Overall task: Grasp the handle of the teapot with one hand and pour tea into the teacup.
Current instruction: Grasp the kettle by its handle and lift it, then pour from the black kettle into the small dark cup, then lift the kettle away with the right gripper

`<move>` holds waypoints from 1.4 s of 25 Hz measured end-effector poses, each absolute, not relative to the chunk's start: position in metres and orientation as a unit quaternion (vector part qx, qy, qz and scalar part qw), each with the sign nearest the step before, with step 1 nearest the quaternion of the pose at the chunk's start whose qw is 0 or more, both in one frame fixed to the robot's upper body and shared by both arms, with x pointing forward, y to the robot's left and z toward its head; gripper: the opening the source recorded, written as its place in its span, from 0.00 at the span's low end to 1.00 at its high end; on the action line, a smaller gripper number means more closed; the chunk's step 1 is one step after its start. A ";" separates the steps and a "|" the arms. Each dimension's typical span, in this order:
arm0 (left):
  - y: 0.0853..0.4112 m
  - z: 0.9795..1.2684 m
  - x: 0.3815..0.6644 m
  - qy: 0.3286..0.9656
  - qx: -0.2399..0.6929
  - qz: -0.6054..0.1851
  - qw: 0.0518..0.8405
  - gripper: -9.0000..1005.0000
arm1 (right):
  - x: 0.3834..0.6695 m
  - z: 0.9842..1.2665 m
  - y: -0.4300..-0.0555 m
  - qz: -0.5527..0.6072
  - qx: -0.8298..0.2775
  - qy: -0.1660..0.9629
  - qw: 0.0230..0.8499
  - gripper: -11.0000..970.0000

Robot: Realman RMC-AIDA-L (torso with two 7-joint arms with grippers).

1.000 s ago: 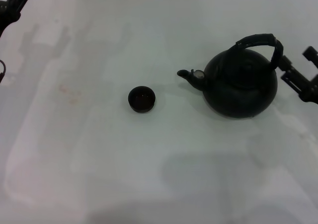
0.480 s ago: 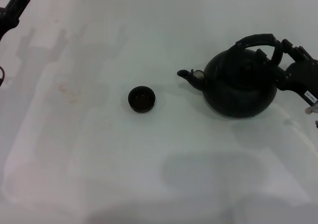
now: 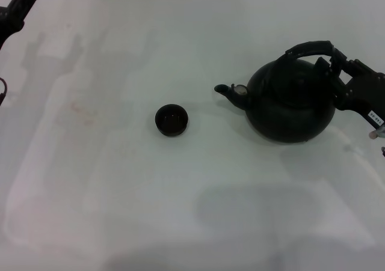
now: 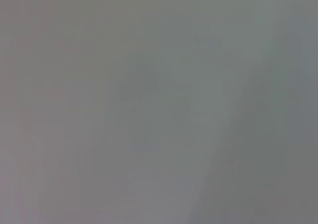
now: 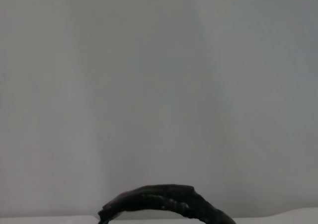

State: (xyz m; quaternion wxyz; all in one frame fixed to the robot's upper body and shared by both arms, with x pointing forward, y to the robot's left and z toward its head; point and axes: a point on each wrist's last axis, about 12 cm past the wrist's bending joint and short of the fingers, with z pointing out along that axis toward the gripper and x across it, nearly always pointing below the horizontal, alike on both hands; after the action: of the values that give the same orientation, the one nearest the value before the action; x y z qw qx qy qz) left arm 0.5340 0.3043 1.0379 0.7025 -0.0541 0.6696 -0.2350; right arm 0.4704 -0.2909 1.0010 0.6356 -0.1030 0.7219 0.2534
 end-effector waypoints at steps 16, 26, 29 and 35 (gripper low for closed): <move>0.304 1.037 0.535 0.672 -0.057 -0.236 0.700 0.88 | 0.470 1.008 -0.288 0.268 -0.108 0.702 0.651 0.20; 0.303 1.038 0.535 0.670 -0.056 -0.239 0.701 0.88 | 0.506 1.029 -0.253 0.307 -0.190 0.666 0.653 0.20; 0.303 1.036 0.533 0.672 -0.062 -0.247 0.696 0.88 | 0.519 1.032 -0.242 0.306 -0.209 0.668 0.645 0.20; 0.304 1.034 0.530 0.676 -0.066 -0.251 0.690 0.88 | 0.536 1.038 -0.230 0.278 -0.246 0.662 0.651 0.19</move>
State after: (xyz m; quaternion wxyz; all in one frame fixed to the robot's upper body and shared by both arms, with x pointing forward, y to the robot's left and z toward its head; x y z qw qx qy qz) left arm 0.5304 0.3038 1.0337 0.6897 -0.0662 0.6761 -0.2507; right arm 0.5360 -0.2295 1.0383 0.6510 -0.2457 0.6622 0.2780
